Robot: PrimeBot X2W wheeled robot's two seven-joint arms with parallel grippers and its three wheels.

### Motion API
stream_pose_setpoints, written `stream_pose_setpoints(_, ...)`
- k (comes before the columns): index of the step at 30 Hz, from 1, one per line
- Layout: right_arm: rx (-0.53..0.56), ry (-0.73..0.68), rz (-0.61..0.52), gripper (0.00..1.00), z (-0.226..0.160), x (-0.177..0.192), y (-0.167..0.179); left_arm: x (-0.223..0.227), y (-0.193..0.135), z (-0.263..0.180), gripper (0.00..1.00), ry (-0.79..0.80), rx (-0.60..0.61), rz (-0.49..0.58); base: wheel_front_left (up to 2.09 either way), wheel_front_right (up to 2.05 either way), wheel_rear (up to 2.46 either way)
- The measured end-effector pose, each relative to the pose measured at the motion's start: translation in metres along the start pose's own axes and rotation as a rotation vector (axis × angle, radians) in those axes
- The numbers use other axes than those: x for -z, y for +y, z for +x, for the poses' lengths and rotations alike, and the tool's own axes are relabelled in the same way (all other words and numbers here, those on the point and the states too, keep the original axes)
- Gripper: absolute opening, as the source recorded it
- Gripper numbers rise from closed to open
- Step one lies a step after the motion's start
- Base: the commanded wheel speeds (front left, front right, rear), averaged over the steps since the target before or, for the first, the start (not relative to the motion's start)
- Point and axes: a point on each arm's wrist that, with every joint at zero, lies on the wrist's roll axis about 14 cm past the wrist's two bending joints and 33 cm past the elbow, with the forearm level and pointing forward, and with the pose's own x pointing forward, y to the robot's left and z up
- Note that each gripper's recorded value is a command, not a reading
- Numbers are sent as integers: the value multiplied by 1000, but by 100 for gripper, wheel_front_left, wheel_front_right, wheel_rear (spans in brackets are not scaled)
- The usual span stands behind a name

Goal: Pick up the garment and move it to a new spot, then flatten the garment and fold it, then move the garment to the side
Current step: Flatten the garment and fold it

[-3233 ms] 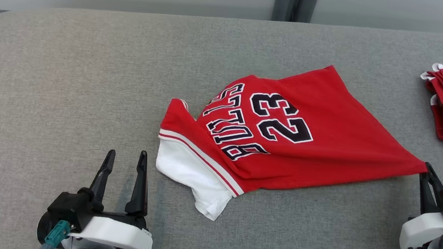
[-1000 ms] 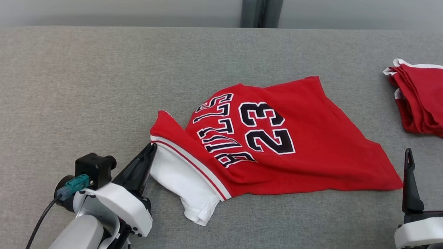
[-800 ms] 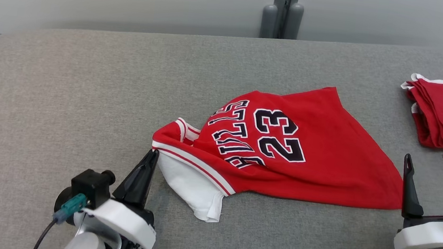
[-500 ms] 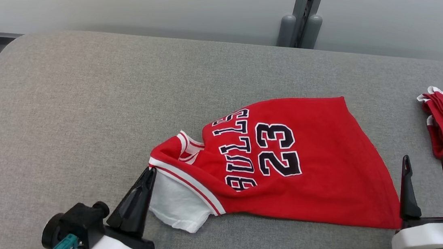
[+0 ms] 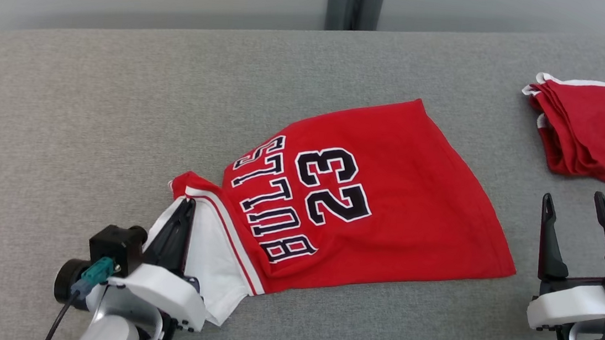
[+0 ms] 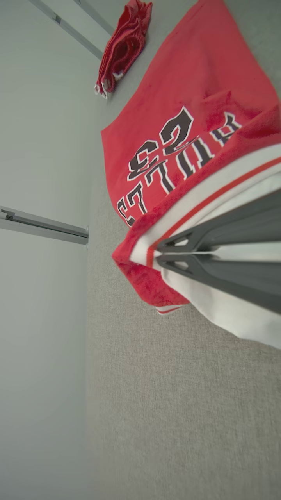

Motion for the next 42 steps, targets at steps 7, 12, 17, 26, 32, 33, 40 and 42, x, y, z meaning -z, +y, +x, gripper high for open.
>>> stream_pose_setpoints(7, 61, 40, -17, 100, -4, 13, -23, 19, -8, 55, 0, 30, 33, 4, 0, 0, 0)
stream_pose_setpoints(12, 84, 63, -22, 100, -5, 21, -31, 32, -21, 80, 0, 51, 60, -7, 0, 0, 0)
stream_pose_setpoints(17, 72, 57, -20, 100, -1, 19, -27, 34, -24, 87, 100, 54, 68, -9, 0, 0, 0)
stream_pose_setpoints(26, 14, 26, 21, 100, 8, 11, -3, 6, -12, 64, 100, -41, 44, -48, 0, 0, 0)
stream_pose_setpoints(32, -23, 12, 46, 100, 10, 7, 12, 10, 22, 28, 100, -52, -58, -78, 0, 0, 0)
stream_pose_setpoints(33, -27, 12, 50, 100, 10, 8, 13, 15, 29, 22, 100, -39, -81, -79, 0, 0, 0)
stream_pose_setpoints(40, -42, 16, 54, 100, 10, 9, 19, 42, 50, 11, 100, 61, -134, -70, 0, 0, 0)
stream_pose_setpoints(42, -36, 19, 51, 100, 9, 10, 17, 48, 49, 14, 100, 90, -131, -65, 0, 0, 0)
